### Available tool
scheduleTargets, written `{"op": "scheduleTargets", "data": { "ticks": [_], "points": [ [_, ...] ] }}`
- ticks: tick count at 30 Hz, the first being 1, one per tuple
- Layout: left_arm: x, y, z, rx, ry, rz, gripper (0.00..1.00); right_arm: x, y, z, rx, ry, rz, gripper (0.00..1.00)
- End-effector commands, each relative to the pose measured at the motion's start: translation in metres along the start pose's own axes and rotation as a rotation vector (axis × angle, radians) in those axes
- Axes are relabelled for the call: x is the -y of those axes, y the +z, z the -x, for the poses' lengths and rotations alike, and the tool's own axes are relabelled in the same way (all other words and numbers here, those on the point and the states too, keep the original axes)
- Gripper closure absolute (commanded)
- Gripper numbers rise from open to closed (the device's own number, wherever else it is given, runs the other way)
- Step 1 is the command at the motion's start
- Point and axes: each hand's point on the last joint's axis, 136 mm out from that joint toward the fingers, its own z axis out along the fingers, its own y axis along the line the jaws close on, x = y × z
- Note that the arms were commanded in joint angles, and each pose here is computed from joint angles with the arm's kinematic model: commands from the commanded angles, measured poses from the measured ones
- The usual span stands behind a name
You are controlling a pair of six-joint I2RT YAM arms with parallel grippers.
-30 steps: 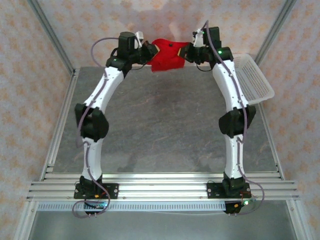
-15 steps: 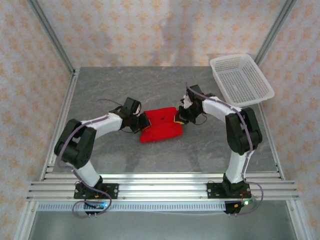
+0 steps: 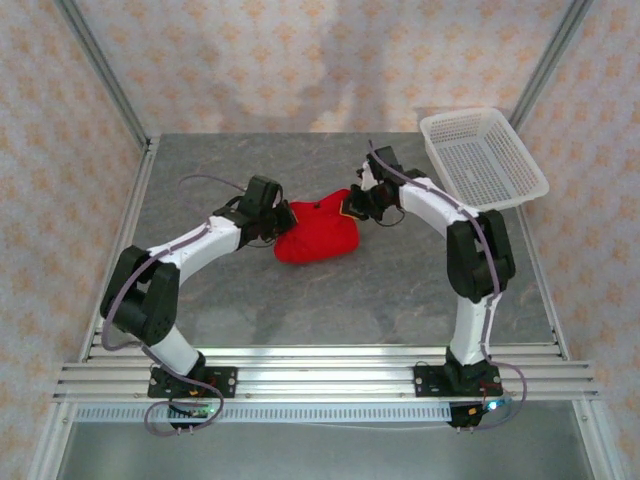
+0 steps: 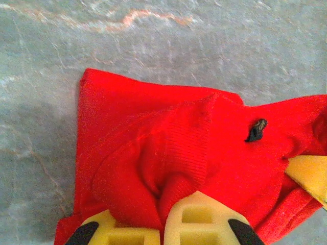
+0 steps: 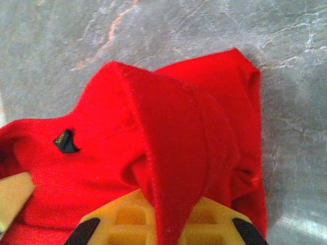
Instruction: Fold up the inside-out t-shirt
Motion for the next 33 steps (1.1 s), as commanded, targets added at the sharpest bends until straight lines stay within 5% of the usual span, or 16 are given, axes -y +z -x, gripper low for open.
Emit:
{"op": "scheduleTargets", "data": {
  "ticks": [1, 5, 10, 18, 21, 26, 29, 33],
  "points": [
    [-0.019, 0.007, 0.015, 0.06, 0.029, 0.102, 1.0, 0.018, 0.01, 0.009, 0.015, 0.023, -0.072, 1.0],
    [-0.03, 0.029, 0.011, 0.025, 0.035, 0.138, 0.99, 0.026, 0.026, 0.009, -0.017, 0.043, -0.083, 0.99],
    [-0.043, 0.045, 0.016, 0.03, 0.022, 0.17, 0.86, 0.032, 0.035, 0.016, -0.021, 0.056, -0.108, 0.92],
    [-0.042, 0.016, 0.051, 0.142, -0.005, 0.165, 0.57, 0.015, -0.004, 0.035, 0.09, 0.065, -0.091, 0.52],
    [-0.037, -0.008, 0.058, 0.168, -0.007, 0.13, 0.49, 0.013, -0.037, 0.042, 0.189, 0.111, -0.053, 0.47],
    [-0.016, -0.044, 0.044, 0.147, 0.006, 0.019, 0.5, 0.004, -0.061, 0.018, 0.204, 0.099, -0.015, 0.54],
    [0.006, -0.044, 0.015, 0.057, 0.03, -0.058, 0.6, -0.005, -0.043, -0.015, 0.129, 0.069, -0.011, 0.66],
    [0.021, -0.026, -0.018, -0.029, 0.095, -0.04, 0.71, 0.012, -0.01, -0.04, 0.05, 0.05, -0.135, 0.68]
  ]
}}
